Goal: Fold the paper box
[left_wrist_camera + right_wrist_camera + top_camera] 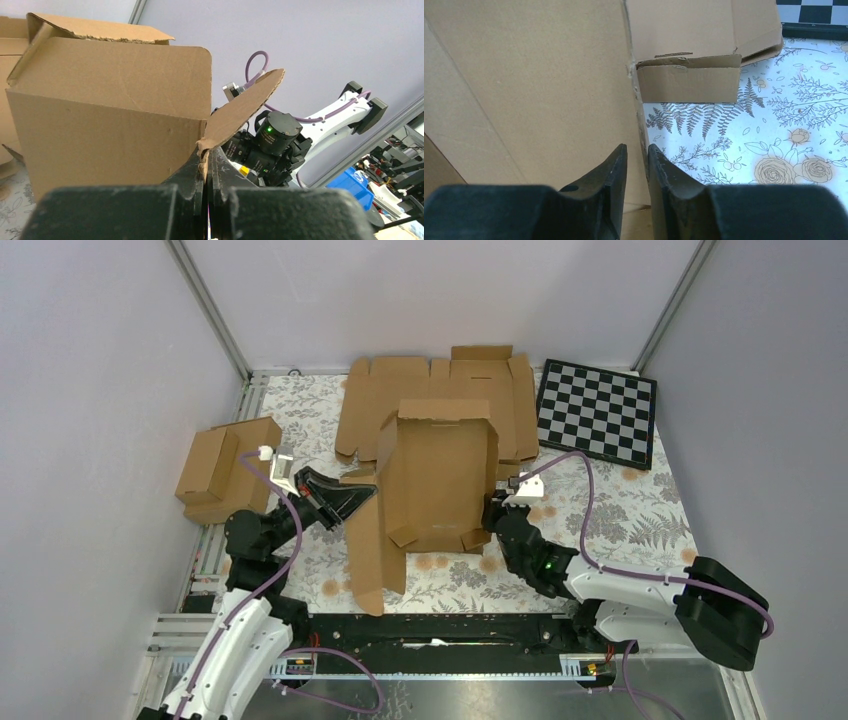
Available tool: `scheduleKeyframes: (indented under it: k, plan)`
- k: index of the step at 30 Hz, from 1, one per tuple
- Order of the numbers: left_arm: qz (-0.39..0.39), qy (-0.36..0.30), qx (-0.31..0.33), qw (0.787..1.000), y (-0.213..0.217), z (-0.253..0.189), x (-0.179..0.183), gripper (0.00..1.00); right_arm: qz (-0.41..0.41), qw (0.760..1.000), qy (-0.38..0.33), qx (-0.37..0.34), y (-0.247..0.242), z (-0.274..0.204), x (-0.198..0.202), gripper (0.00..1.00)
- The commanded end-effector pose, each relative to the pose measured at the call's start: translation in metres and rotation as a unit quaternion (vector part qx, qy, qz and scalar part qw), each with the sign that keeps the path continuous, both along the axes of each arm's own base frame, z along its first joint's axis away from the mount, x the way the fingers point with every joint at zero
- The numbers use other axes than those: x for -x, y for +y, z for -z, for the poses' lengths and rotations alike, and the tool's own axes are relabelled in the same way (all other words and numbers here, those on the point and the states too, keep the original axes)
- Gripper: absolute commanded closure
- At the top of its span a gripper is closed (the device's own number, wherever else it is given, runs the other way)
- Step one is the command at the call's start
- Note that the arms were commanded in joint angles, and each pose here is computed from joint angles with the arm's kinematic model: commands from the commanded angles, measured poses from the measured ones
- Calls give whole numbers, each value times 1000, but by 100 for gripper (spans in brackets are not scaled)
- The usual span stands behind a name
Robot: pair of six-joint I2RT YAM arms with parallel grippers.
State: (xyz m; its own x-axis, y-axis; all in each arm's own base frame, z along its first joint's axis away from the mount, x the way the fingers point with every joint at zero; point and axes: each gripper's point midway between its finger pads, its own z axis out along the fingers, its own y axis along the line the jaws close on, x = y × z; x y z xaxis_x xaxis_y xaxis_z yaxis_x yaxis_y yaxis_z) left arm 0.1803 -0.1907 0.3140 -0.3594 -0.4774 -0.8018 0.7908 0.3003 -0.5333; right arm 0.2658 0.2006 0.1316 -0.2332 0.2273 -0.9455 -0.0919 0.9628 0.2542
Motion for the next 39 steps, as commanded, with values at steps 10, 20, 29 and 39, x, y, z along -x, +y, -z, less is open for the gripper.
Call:
scheduleKeyframes:
  k: [10, 20, 29, 39]
  plan:
    - [-11, -34, -59, 998, 0, -8, 0, 100, -46, 999, 7, 13, 25, -17, -5, 48]
    - [-3, -26, -65, 998, -2, -2, 1, 100, -201, 975, 85, 50, 39, 20, 44, 0]
    - [45, -30, 8, 999, -13, -31, 13, 100, -234, 966, 107, 29, 51, 27, 55, 0]
    - [80, -15, 32, 996, -26, -40, 18, 100, -273, 951, 134, 49, 59, 42, 66, 0]
